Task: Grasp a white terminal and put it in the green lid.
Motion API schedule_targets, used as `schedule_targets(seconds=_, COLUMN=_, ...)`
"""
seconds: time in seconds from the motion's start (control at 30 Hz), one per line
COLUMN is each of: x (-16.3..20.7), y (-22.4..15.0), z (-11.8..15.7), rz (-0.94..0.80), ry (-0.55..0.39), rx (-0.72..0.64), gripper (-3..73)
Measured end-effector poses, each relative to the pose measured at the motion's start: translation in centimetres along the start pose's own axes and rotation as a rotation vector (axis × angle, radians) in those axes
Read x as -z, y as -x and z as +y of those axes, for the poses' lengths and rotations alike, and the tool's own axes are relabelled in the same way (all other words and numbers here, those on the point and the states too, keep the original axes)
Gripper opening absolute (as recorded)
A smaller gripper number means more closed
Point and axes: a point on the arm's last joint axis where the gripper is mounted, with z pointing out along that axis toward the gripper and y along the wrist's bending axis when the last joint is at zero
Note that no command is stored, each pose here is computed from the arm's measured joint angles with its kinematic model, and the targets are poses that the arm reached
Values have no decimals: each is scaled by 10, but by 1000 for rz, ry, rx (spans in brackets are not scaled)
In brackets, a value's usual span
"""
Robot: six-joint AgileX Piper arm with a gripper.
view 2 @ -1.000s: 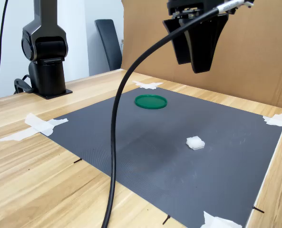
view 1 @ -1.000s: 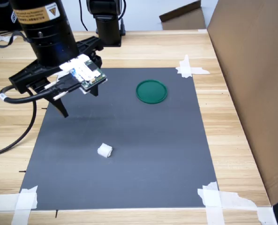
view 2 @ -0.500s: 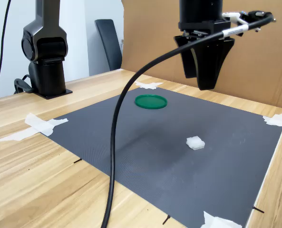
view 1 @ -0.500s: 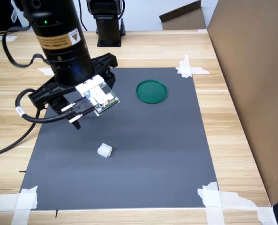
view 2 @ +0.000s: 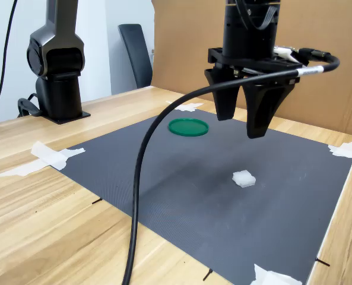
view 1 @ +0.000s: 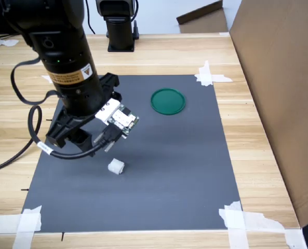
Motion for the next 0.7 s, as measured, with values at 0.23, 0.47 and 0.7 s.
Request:
schedule_targets(seconds=0.23, x=-10, y=3, z=-2, rz=-7, ry=2, rx=-9, gripper=691)
schedule_targets(seconds=0.47, x=-14, y=14, z=0, rz=-5, ry=-36, rx=-54, gripper=691)
schedule_targets(seconds=0.7, x=-51, y=3, z=11, rz=45, ry=-34, rx=-30, gripper=689)
